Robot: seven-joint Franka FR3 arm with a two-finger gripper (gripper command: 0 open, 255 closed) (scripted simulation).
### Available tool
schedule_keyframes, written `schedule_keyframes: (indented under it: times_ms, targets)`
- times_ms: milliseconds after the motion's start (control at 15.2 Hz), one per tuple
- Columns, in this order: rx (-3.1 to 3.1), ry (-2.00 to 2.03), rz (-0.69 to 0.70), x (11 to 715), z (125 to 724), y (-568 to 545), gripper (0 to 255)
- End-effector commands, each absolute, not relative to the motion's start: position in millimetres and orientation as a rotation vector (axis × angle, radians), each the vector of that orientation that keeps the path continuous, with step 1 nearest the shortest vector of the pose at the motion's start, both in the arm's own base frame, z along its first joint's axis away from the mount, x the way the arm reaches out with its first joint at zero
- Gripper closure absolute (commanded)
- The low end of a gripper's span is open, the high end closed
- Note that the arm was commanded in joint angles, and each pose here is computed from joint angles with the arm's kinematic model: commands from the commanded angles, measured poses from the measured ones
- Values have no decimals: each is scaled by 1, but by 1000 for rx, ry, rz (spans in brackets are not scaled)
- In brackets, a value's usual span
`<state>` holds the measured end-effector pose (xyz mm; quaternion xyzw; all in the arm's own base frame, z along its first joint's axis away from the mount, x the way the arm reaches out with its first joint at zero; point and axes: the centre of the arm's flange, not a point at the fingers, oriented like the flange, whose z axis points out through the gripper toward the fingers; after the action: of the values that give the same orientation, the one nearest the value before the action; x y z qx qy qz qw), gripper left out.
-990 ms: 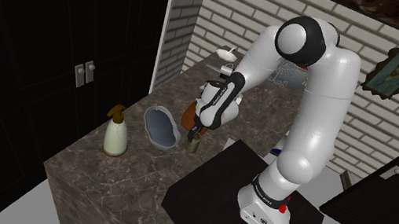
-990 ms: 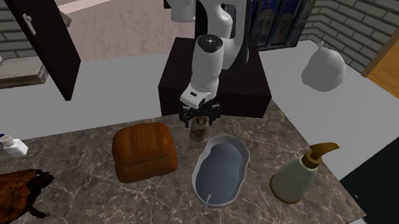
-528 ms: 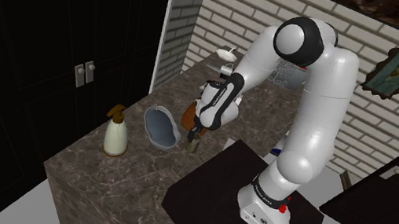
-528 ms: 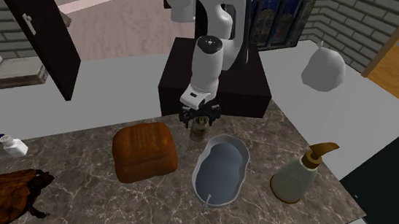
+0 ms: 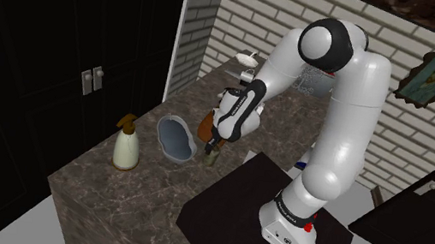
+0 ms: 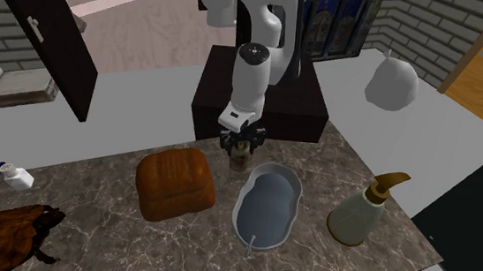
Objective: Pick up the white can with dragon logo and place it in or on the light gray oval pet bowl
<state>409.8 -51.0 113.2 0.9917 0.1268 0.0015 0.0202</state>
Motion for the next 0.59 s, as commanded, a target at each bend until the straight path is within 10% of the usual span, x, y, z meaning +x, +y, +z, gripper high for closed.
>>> schedule_keyframes:
  times_ms: [0, 528]
  targets:
    - [3076, 392, 4, 410, 113, -52, 255]
    - [3076, 392, 4, 410, 150, -51, 255]
